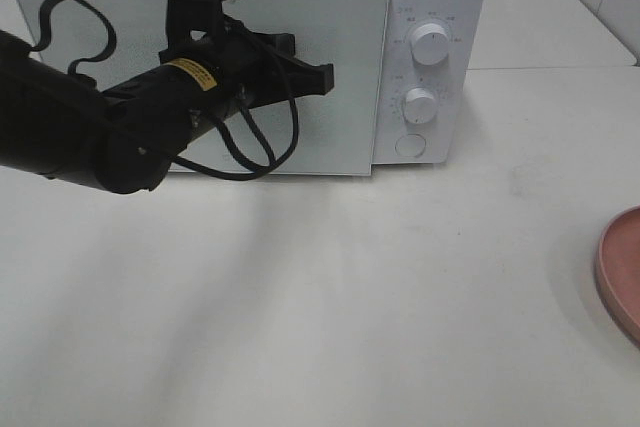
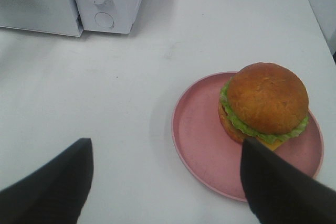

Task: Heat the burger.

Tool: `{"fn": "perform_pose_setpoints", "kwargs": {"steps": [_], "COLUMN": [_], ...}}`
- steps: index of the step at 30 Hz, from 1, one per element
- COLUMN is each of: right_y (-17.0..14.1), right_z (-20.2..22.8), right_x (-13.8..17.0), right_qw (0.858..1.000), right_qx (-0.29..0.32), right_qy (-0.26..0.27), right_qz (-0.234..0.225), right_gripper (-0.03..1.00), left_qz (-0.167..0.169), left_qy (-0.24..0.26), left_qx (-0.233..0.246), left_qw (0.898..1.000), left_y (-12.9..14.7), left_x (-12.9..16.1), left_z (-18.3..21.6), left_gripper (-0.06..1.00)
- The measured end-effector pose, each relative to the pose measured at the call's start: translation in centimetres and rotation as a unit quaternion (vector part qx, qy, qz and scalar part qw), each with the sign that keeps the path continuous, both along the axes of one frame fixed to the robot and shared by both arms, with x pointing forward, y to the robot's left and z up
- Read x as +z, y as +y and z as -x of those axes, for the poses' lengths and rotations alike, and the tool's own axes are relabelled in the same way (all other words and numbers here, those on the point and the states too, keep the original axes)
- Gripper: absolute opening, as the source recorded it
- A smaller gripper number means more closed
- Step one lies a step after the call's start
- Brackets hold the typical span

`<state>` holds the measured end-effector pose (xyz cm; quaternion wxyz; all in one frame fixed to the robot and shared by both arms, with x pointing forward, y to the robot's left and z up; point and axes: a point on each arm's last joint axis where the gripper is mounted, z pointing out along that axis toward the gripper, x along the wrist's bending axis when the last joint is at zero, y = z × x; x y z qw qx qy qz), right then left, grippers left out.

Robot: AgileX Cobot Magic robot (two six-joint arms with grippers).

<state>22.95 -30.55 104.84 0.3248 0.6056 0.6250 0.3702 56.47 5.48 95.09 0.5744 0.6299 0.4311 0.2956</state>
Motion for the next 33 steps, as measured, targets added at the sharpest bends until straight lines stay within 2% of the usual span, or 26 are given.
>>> {"fn": "perform_pose_setpoints", "kwargs": {"steps": [13,24,27,30,31,33], "right_y": [0.0,0.0,0.0,0.0,0.0,0.0], "right_z": [0.0,0.0,0.0,0.0,0.0,0.0], "right_x": [0.0,0.0,0.0,0.0,0.0,0.0], "right_qw": [1.000,1.000,1.000,1.000,1.000,1.000], "right_qx": [0.000,0.000,0.000,0.000,0.000,0.000], "right_qy": [0.000,-0.001,-0.001,-0.001,-0.001,-0.001], "right_qz": [0.000,-0.001,-0.001,-0.001,-0.001,-0.001], "right_gripper": [0.75,0.75,0.75,0.75,0.75,0.75], "left_qz": [-0.021,-0.024,-0.025,-0.042,-0.055,-0.063], "left_qy": [-0.002,0.008,0.034,0.070,0.100,0.117], "left_qx": [-0.016,-0.010,-0.002,-0.013,-0.023,-0.029], "left_qw": [1.000,1.000,0.999,0.997,0.993,0.991], "left_y": [-2.4,-1.4,-0.1,0.5,0.9,1.1], "left_x": [-0.1,0.6,1.0,0.8,0.9,0.9], "left_z": [-1.9,-1.1,0.1,1.2,2.1,2.5], "left_gripper": [0.00,0.00,0.00,0.00,0.00,0.00]}}
